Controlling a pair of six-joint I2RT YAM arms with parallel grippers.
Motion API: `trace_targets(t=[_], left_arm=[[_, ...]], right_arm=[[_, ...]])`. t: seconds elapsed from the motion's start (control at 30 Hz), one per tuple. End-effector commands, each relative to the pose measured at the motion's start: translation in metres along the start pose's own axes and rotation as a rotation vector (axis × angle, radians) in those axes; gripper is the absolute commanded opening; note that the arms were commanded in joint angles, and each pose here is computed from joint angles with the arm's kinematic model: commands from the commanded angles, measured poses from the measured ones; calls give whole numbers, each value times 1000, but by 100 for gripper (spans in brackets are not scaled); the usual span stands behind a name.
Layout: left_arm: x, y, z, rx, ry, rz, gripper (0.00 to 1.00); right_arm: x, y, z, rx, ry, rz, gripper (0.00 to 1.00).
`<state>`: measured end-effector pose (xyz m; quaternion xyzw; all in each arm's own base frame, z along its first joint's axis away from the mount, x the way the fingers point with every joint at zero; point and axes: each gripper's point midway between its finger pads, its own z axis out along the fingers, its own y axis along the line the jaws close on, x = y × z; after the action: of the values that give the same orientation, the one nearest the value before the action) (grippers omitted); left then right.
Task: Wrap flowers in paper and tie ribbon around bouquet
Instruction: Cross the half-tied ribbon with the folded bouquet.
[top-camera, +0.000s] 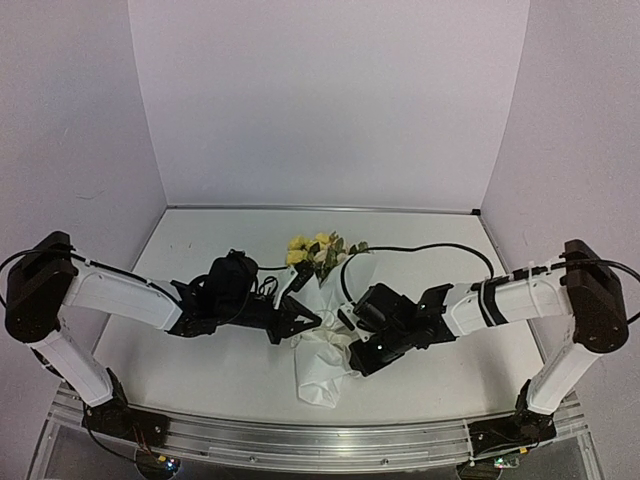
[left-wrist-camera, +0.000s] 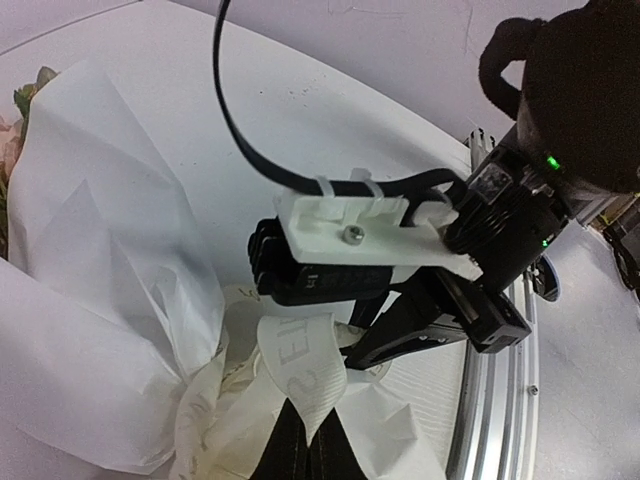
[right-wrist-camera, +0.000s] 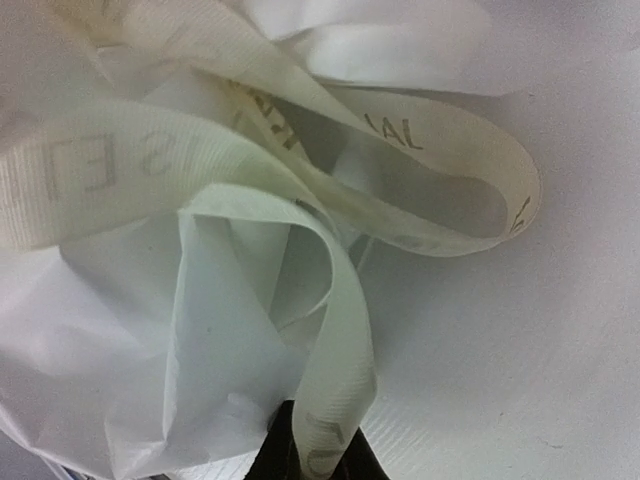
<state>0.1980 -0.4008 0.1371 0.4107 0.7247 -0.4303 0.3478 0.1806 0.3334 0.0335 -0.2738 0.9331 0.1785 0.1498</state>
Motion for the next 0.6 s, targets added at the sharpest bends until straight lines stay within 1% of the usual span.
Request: trace_targets(t=[0.0,0.13,0.3,0.4,0.43,0.57], left_arm=[[-28,-7,-18,-35,-109,19,0],[-29,-3,-19,-64,-109,35,0],[-29,1,-18,-79,-107,48,0],[-29,4,-18,-89,-106,54,0],[-29,4,-18,-90,-105,56,0],[-30,7,-21,-102,-105,64,0]], right_arm=[[-4,-3,-17,20,-68,28,9],[-2,-11,-33,48,-102,32,10],[4,-22,-39,80,-124,56,14],[7,-35,-41,137,-145,78,14],[8,-40,-42,156,-154,88,12],[14,-62,-48,259,-176,123,1]])
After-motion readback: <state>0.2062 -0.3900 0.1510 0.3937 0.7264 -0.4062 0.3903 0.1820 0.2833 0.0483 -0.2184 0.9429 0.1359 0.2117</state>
